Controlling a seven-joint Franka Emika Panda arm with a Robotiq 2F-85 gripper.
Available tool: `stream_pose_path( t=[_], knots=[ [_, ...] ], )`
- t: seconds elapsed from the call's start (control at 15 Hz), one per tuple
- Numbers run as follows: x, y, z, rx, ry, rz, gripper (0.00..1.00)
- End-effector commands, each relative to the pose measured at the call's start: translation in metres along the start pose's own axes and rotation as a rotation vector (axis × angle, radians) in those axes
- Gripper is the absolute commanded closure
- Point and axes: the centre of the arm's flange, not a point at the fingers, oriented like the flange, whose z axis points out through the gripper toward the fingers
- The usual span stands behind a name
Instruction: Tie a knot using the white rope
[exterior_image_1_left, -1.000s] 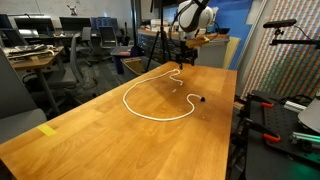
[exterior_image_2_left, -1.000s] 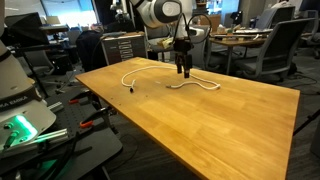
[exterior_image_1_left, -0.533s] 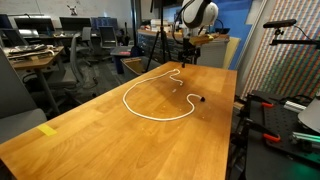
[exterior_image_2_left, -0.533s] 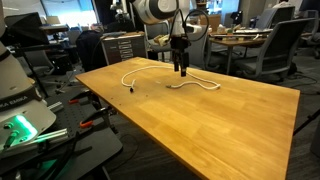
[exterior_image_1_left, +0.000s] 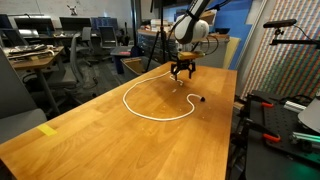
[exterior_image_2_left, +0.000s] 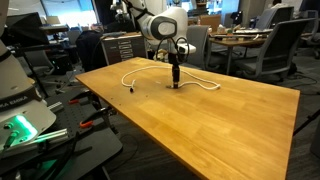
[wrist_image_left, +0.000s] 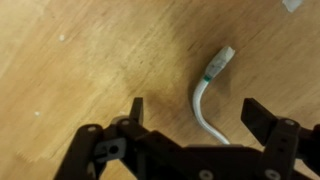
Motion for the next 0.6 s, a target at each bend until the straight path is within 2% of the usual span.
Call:
stream_pose_path(
  t=[0.0,0.53],
  knots=[
    [0.015,-0.015,0.006,0.034,0.011,0.091,0.26],
    [0.029,-0.001,0.006,0.06,0.007,0.18,0.89]
  ],
)
